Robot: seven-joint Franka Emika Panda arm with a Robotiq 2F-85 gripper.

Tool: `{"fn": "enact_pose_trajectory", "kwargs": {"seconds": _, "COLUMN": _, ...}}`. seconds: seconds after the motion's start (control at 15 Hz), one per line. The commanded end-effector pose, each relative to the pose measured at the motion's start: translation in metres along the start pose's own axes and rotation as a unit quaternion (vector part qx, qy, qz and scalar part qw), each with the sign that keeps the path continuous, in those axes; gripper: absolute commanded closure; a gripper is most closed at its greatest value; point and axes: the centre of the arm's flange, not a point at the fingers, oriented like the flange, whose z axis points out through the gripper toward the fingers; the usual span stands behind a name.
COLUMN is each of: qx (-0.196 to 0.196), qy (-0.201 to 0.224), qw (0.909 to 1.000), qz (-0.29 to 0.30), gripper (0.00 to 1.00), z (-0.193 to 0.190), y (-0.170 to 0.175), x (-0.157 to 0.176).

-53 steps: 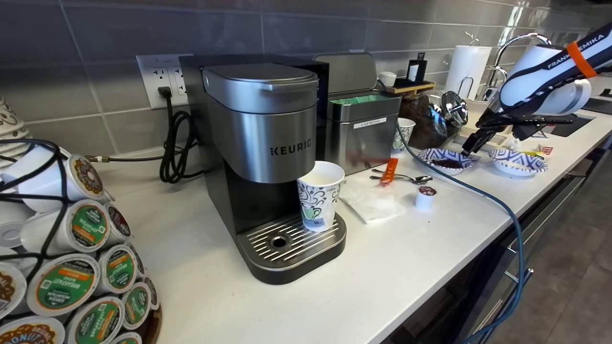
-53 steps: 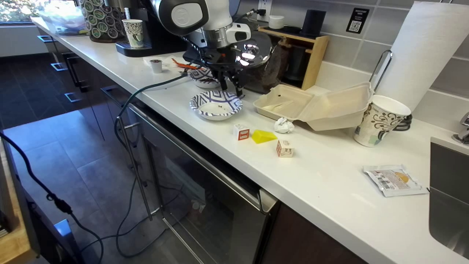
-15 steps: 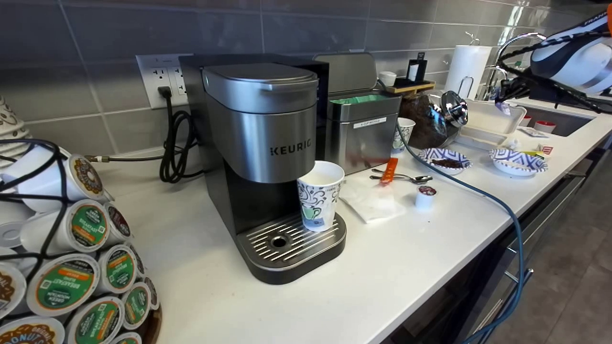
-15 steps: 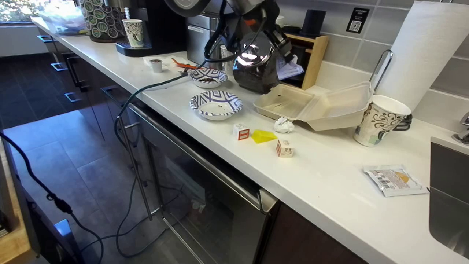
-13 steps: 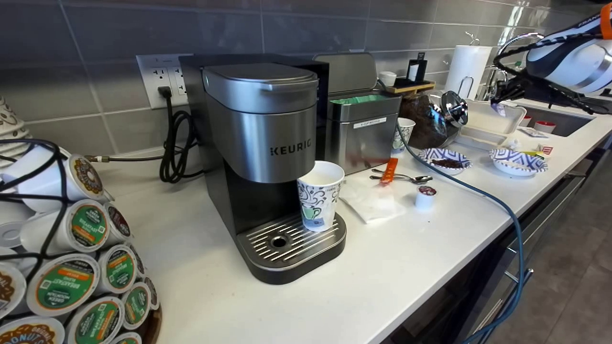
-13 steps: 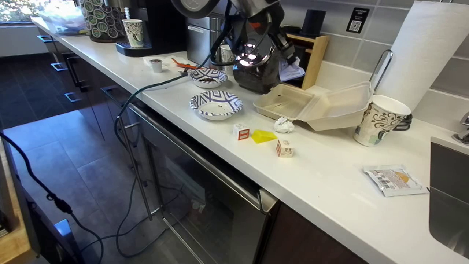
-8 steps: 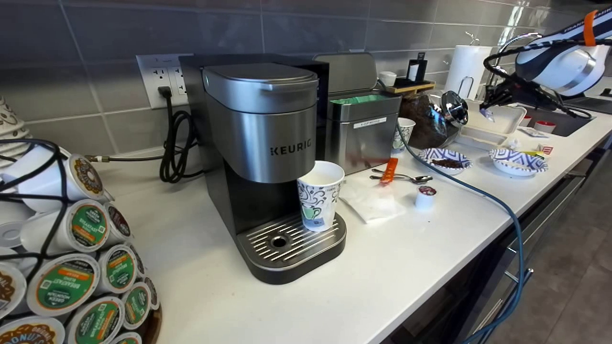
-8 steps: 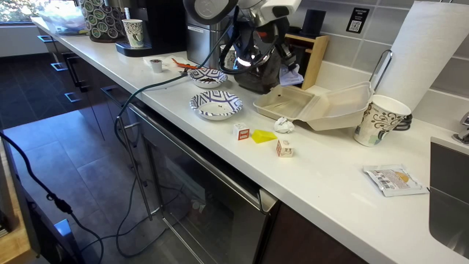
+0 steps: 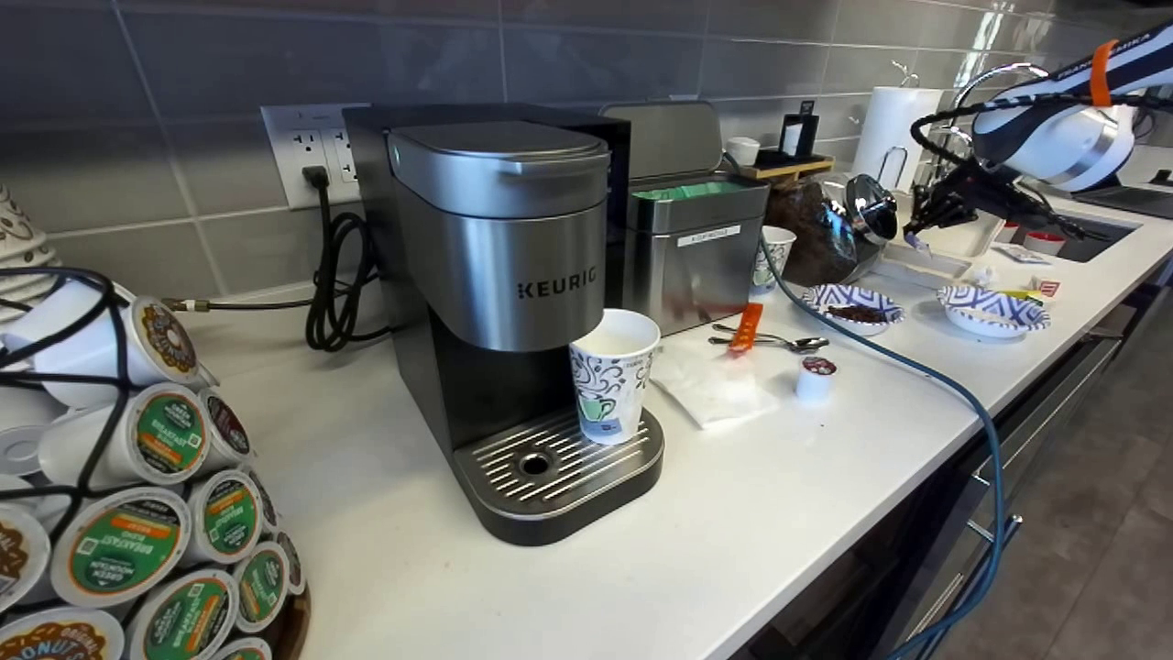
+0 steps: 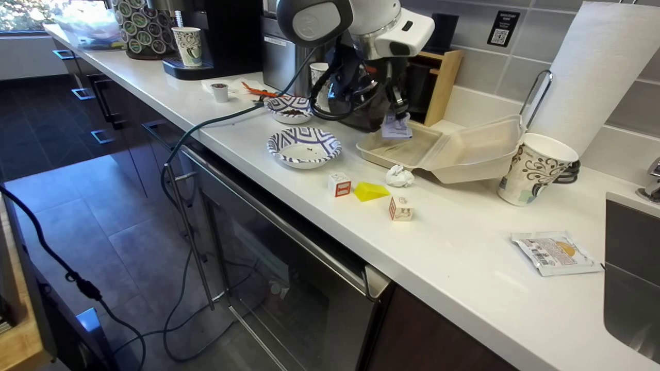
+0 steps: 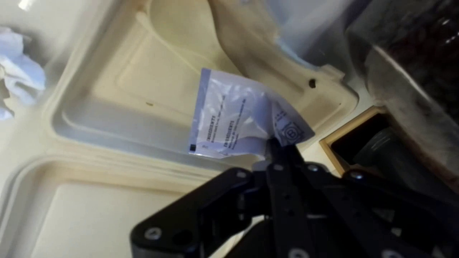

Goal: Put the purple packet in the pack, and then pour the bowl's contents into the empty one

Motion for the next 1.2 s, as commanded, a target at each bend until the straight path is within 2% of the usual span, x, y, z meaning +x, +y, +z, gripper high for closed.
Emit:
{"fn": "enact_pose_trajectory", "kwargs": {"seconds": 0.0, "qx": -0.016, "qy": -0.028, "qw": 0.9990, "qz": 0.030, "gripper": 0.71, "z": 0.022, "y": 0.000, "x": 0.006}}
{"fn": "enact_pose_trajectory", "kwargs": {"seconds": 0.2, "qx": -0.024, "qy": -0.034, "qw": 0.9978, "qz": 0.051, "gripper": 0.50, "z": 0.019, "y": 0.004, "x": 0.003}}
{"fn": "enact_pose_trajectory", "kwargs": {"seconds": 0.47, "qx": -0.027, "qy": -0.011, "qw": 0.9978, "qz": 0.060, "gripper": 0.19, "z": -0.015, "y": 0.000, "x": -0.011}}
{"fn": "enact_pose_trajectory", "kwargs": {"seconds": 0.6, "qx": -0.024, "qy": -0.001, "qw": 0.9987, "qz": 0.046, "gripper": 0.04, "z": -0.043, "y": -0.002, "x": -0.026}}
{"fn": "enact_pose_trajectory", "kwargs": {"seconds": 0.67, "qx": -0.021, "qy": -0.001, "qw": 0.9993, "qz": 0.029, "gripper": 0.01, "z": -0.060, "y": -0.003, "x": -0.039}}
{"fn": "enact_pose_trajectory", "kwargs": {"seconds": 0.93, "qx": -0.010, "qy": 0.002, "qw": 0.9989, "qz": -0.045, "gripper": 0.00, "z": -0.098, "y": -0.012, "x": -0.070}}
{"fn": "enact_pose_trajectory", "kwargs": {"seconds": 1.13, "qx": -0.005, "qy": 0.041, "qw": 0.9955, "qz": -0.086, "gripper": 0.00, "z": -0.124, "y": -0.022, "x": -0.091}}
